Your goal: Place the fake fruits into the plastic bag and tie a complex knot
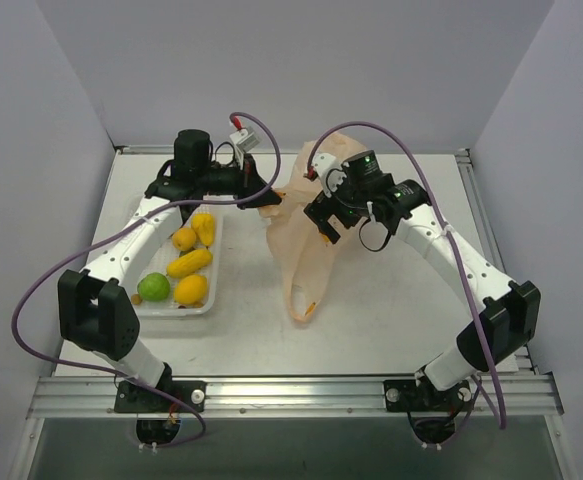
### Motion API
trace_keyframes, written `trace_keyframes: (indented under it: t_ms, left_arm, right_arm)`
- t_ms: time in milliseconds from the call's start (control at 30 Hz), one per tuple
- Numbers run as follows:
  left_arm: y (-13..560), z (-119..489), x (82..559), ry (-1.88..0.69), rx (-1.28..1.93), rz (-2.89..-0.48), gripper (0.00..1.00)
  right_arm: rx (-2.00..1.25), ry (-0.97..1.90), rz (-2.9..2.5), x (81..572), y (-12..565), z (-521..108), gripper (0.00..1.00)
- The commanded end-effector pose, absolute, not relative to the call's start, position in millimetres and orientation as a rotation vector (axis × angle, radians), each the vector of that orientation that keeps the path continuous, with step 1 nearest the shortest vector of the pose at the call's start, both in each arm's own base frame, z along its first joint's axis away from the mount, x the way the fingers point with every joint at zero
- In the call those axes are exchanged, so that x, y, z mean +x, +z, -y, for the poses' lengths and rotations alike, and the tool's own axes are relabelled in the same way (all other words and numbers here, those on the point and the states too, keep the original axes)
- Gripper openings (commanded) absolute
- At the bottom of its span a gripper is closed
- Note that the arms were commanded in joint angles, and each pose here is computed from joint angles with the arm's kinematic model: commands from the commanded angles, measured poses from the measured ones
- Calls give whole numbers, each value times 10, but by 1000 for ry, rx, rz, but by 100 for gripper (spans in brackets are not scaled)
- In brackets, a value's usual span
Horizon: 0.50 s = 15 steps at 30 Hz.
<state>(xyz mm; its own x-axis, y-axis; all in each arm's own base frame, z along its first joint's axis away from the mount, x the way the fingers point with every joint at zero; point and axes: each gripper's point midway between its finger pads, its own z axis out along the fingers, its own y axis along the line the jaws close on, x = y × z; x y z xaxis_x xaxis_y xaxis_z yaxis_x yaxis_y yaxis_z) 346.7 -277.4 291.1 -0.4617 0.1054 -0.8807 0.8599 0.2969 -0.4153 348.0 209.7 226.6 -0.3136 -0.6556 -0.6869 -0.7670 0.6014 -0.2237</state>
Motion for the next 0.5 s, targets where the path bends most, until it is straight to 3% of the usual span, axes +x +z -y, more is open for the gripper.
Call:
trace_keyframes:
  t_ms: [0, 467]
  left_arm:
    - [3136, 2788, 3461, -1271, 868, -1756, 0]
    - [3251, 2820, 3554, -1480, 579, -1820, 0]
  right_arm:
    - [-1015, 189, -1980, 3625, 2621, -2176, 100]
    - [-862, 255, -2020, 3545, 2645, -2211, 100]
